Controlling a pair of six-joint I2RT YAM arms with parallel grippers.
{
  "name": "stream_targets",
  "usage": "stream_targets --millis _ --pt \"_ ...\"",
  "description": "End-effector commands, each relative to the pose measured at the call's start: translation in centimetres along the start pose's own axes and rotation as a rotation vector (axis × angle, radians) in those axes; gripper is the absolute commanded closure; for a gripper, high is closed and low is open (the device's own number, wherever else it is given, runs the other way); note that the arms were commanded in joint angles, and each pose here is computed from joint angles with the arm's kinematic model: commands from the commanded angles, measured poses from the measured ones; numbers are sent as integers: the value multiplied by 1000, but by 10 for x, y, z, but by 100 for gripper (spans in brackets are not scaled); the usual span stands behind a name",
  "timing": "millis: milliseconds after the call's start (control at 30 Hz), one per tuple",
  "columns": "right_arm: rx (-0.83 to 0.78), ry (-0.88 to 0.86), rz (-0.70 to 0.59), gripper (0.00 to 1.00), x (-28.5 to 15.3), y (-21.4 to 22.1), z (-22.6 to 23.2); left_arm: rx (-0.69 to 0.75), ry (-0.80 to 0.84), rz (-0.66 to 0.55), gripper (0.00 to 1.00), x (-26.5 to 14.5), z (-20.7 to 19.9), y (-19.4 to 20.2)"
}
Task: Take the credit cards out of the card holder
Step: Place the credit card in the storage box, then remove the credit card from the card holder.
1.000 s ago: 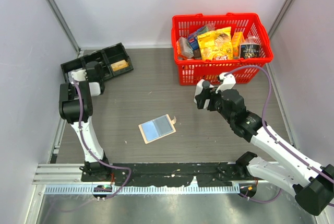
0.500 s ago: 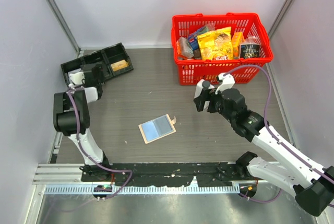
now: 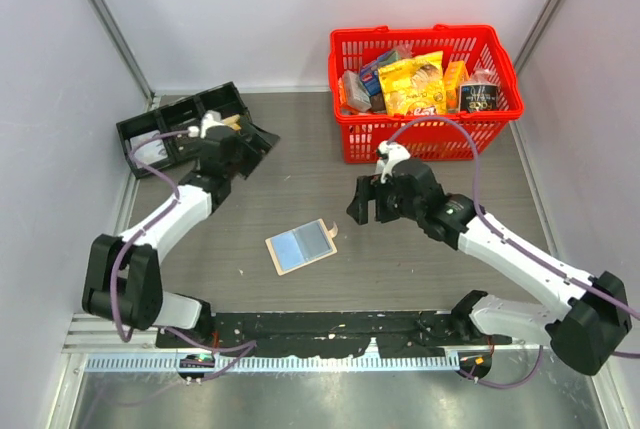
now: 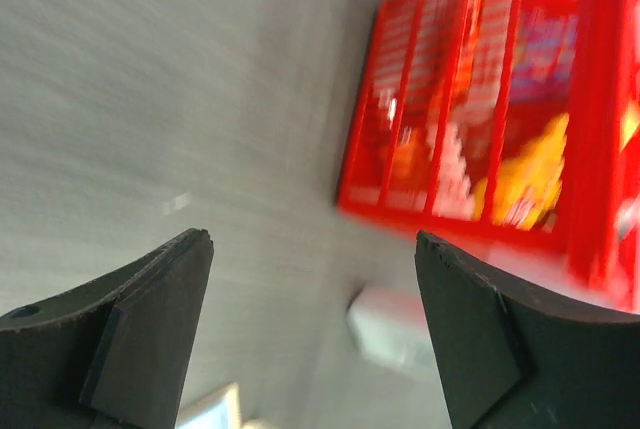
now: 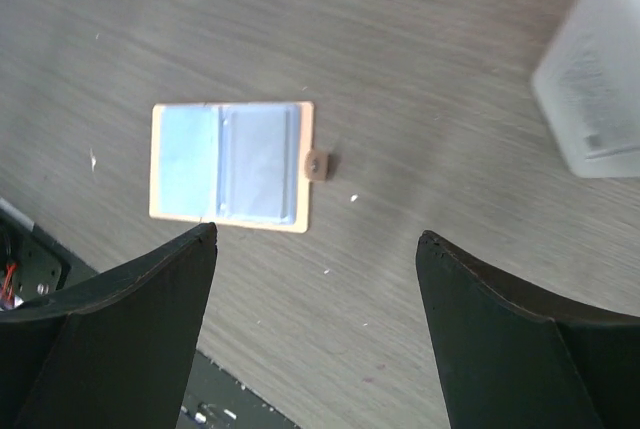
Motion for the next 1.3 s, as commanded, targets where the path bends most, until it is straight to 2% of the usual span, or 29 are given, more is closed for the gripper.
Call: stream_targets --millis 0,300,467,633,867,967,1167,1267 --pt "-57 -62 30 16 4 -5 33 306 -75 247 14 -45 19 55" --pt "-133 -44 146 28 53 18 81 490 -115 510 23 -100 41 124" --pt "-133 -15 163 35 80 27 87 538 -169 524 26 -101 57 130" --pt "-141 75 223 40 110 44 77 613 -255 593 26 -103 77 135" --pt "-148 122 298 43 137 68 67 592 -289 704 30 -108 101 152" --pt "-151 123 319 43 140 74 66 582 -316 720 36 -112 110 156" --pt "-155 98 350 47 140 82 65 530 -335 759 55 -117 119 164" --pt "-150 81 344 50 138 81 68 506 -327 775 57 -119 122 168"
Point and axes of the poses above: each gripper's point midway between its finger pads, its own x axis out along the fingers, its own z axis along the line the jaws close on, y = z × x, the point moved 7 cm from there along -x, back along the fingers, and after that the axes turned 2 degrees about x, right-handed, at the moved point
